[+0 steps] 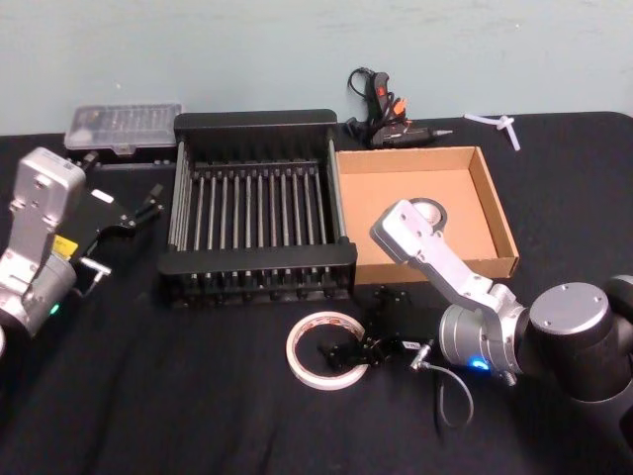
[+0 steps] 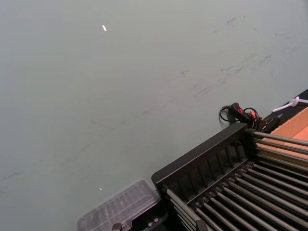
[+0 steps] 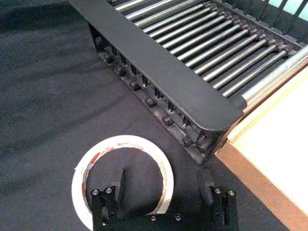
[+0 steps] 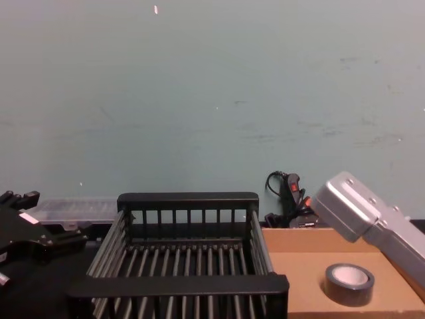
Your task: Pick up the white tape and place it into the black box , Pick up the silver tape and place it into the brown box.
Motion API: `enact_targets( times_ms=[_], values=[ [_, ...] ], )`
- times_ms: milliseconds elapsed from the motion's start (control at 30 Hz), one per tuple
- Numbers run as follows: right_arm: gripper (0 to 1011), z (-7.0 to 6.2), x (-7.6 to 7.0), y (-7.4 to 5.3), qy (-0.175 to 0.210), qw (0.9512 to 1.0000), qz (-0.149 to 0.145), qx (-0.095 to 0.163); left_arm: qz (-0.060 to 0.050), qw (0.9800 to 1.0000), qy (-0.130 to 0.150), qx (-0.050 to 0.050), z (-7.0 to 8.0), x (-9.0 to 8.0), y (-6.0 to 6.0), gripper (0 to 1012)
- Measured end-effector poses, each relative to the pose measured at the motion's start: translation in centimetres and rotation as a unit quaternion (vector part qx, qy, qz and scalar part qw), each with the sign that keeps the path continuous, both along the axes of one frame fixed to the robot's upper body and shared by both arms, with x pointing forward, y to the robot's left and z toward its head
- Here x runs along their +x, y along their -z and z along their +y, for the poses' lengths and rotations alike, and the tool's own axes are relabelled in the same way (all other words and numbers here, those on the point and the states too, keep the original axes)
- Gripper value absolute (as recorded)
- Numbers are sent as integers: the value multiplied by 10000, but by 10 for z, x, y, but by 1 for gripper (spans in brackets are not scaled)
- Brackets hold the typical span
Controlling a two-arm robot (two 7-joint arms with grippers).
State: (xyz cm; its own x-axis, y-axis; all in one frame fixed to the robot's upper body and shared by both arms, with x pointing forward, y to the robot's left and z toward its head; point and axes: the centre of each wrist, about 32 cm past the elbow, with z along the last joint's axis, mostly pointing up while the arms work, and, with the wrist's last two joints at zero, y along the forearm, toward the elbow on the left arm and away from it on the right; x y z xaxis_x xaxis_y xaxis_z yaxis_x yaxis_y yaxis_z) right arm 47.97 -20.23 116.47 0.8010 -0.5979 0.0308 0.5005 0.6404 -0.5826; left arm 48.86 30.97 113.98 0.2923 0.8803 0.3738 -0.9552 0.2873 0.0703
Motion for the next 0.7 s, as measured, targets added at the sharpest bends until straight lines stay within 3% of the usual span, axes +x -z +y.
enact_targets(
  times_ms=[233, 500, 700],
  values=[
    [990, 0, 0, 0, -1, 10000, 7, 1, 0, 10000, 0, 0, 0, 0, 0, 1002],
    [816, 0, 0, 0, 0, 10000, 15, 7, 0, 10000, 0, 0, 0, 0, 0, 1000],
    [624, 0, 0, 0, 0, 10000, 18, 12, 0, 10000, 0, 0, 0, 0, 0, 1002]
  ],
)
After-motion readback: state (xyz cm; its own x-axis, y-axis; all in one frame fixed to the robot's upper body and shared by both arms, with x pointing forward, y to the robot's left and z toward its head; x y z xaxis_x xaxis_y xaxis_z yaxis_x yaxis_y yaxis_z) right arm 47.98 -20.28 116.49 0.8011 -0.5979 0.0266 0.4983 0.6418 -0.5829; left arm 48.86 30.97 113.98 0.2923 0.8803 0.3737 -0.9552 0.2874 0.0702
